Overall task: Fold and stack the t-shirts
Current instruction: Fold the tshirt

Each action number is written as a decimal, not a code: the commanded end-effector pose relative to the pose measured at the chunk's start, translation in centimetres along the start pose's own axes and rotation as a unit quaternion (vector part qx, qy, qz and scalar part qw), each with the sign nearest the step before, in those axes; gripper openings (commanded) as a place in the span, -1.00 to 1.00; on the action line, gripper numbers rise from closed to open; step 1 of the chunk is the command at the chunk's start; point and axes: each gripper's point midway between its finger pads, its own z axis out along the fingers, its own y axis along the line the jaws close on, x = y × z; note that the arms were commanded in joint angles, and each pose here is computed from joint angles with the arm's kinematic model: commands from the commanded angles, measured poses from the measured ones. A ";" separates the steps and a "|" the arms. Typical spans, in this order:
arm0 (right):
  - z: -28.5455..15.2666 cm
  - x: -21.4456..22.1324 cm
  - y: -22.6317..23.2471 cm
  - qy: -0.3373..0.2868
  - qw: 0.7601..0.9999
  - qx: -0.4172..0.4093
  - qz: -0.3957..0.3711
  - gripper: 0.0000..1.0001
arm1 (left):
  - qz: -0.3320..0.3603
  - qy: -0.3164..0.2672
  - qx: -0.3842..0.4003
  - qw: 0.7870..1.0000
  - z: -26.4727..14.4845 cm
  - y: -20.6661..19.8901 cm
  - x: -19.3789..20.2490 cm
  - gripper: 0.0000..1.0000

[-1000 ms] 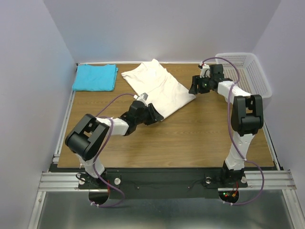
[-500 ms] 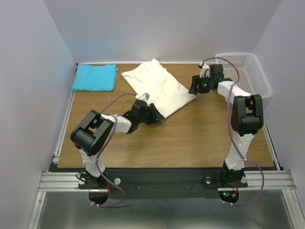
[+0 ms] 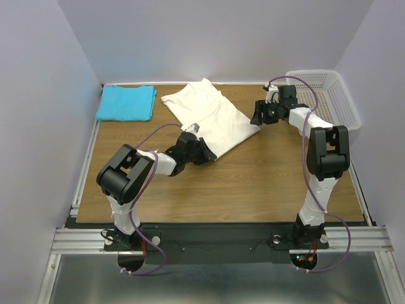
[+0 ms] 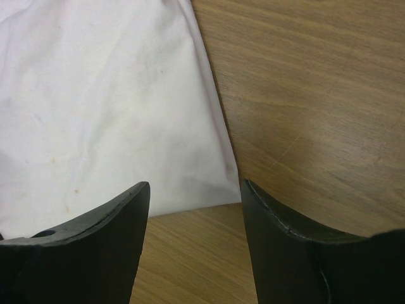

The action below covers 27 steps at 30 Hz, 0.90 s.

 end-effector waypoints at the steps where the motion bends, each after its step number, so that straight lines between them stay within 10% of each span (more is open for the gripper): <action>1: 0.0 -1.0 -0.4 -0.015 1.000 0.002 -0.002 0.29 | 0.018 -0.010 0.026 0.999 0.0 -1.7 -0.9 -0.63; 19: 2.3 2.2 -1.9 0.031 0.999 0.017 0.015 0.14 | 0.017 0.024 0.025 0.999 0.0 -0.5 1.1 -0.80; 27: 0.4 3.8 -1.3 0.042 0.999 0.019 0.010 -0.76 | 0.014 0.042 0.027 0.999 -1.1 0.0 2.5 -0.80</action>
